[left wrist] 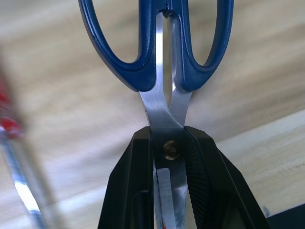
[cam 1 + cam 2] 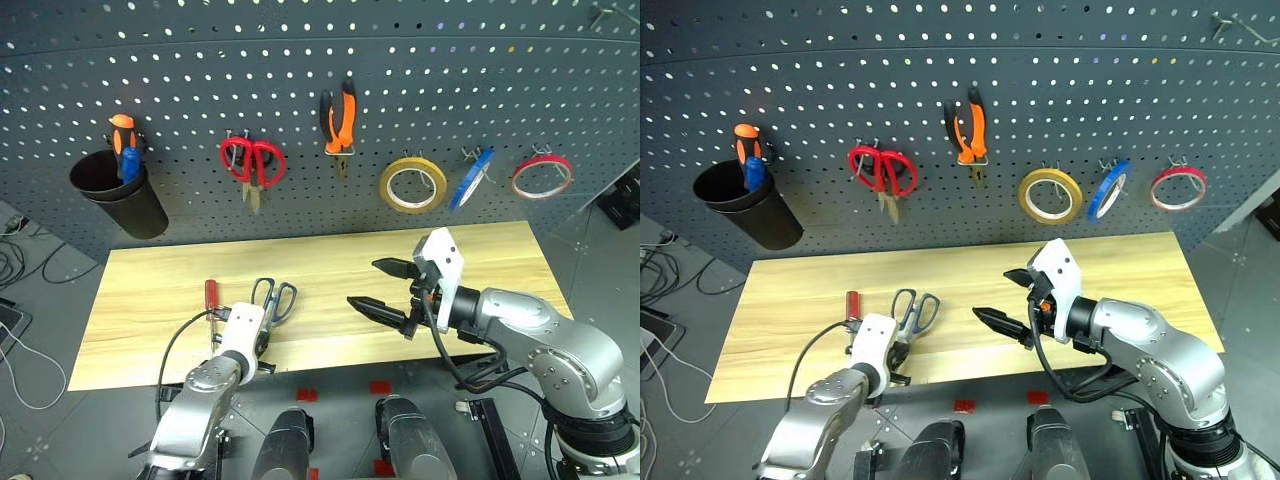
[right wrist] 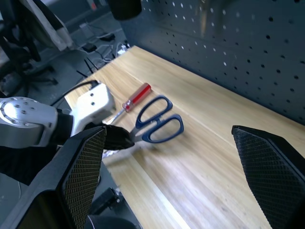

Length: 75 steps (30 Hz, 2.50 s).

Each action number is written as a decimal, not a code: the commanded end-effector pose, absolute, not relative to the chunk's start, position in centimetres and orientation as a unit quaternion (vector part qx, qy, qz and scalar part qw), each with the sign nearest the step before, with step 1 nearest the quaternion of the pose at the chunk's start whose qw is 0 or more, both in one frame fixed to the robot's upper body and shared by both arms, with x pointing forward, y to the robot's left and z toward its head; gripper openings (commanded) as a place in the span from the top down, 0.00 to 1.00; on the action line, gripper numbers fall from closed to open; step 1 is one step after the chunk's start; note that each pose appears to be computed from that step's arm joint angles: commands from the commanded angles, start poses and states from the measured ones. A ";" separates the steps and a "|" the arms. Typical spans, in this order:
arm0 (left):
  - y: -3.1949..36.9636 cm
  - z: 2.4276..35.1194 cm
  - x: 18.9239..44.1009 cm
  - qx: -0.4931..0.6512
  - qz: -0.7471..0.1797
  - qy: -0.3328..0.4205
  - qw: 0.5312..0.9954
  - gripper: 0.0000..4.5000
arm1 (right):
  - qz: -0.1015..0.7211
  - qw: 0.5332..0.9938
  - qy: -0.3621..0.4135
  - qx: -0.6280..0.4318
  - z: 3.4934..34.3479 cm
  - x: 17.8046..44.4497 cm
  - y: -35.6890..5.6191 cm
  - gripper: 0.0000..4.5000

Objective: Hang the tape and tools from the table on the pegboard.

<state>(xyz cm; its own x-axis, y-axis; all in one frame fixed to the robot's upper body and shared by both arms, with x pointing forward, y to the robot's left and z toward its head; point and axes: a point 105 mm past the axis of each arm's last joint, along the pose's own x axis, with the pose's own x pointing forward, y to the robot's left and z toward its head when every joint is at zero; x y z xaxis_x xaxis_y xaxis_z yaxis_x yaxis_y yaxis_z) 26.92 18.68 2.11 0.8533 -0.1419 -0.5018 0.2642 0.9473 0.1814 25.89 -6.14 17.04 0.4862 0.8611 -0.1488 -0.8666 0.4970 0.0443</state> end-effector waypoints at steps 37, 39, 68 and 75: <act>19.4 19.3 30.3 0.211 -0.037 -0.105 0.971 0.87 | 0.490 0.870 -0.048 -0.019 22.7 27.1 -6.4 0.00; 19.3 18.9 30.8 0.209 -0.043 -0.097 0.972 0.87 | 0.493 0.868 -0.051 -0.018 22.8 27.0 -6.2 0.00; 27.4 7.6 26.8 -0.028 0.073 0.208 0.975 0.20 | 0.465 0.884 0.049 -0.018 18.2 27.8 -3.2 0.00; 28.7 6.0 28.9 -0.043 0.073 0.275 0.958 0.20 | 0.411 0.905 0.102 -0.031 16.3 29.6 -2.0 0.00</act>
<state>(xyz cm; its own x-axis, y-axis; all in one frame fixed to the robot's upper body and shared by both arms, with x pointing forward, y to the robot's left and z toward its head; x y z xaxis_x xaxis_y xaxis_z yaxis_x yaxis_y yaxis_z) 28.58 28.31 5.76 0.8384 0.1129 -0.5332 -0.1661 0.9847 -0.0527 29.71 -2.55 15.49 0.6383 0.7342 -0.2313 -0.7460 0.6641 0.0495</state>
